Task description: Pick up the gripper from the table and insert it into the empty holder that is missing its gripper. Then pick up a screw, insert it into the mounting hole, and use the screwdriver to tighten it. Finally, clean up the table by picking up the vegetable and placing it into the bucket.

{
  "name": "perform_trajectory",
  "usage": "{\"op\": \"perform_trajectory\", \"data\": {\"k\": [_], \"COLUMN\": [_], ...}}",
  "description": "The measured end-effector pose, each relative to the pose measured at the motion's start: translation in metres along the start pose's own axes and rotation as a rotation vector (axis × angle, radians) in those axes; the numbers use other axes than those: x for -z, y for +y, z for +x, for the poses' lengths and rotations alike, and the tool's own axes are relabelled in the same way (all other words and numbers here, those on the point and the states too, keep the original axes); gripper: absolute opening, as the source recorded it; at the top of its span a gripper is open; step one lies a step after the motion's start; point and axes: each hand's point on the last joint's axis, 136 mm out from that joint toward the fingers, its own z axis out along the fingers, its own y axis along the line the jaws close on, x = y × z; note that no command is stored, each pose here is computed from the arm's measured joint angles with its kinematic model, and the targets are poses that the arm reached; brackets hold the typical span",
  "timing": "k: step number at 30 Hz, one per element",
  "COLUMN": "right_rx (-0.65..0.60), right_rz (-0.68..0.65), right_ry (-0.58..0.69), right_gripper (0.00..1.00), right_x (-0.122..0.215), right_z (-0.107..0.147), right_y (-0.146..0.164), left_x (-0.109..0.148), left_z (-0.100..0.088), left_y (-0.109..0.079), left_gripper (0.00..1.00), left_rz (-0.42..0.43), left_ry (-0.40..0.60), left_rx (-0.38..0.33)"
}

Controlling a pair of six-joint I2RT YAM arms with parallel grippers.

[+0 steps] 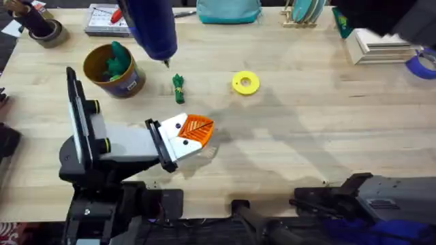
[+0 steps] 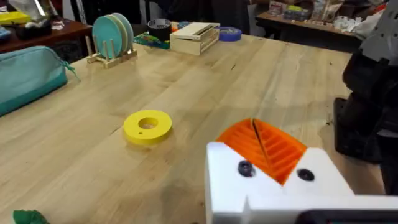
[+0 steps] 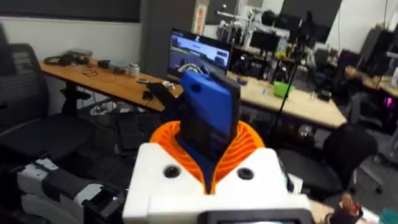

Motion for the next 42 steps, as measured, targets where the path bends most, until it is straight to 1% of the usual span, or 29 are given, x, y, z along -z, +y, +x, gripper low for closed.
{"op": "perform_trajectory", "data": {"k": [2, 5, 12, 23, 42], "right_rx": [0.028, 0.018, -0.065, -0.067, -0.075], "right_rz": [-0.018, -0.028, -0.037, -0.040, -0.103], "right_ry": [-0.034, -0.048, -0.035, -0.038, -0.037], "right_gripper": [0.025, 0.025, 0.025, 0.025, 0.025], "right_x": [0.003, 0.005, 0.007, 0.010, -0.003], "right_z": [0.004, 0.009, 0.025, 0.035, 0.037], "right_y": [0.008, 0.013, 0.016, 0.019, 0.036], "left_x": [0.000, 0.000, 0.000, 0.000, 0.000], "left_z": [0.000, 0.000, 0.000, 0.000, 0.000], "left_y": [0.000, 0.000, 0.000, 0.000, 0.000], "left_gripper": [0.007, 0.007, 0.007, 0.007, 0.007], "left_rz": [0.000, 0.000, 0.000, 0.000, 0.000], "left_ry": [0.000, 0.000, 0.000, 0.000, 0.000], "left_rx": [0.000, 0.000, 0.000, 0.000, 0.000]}}
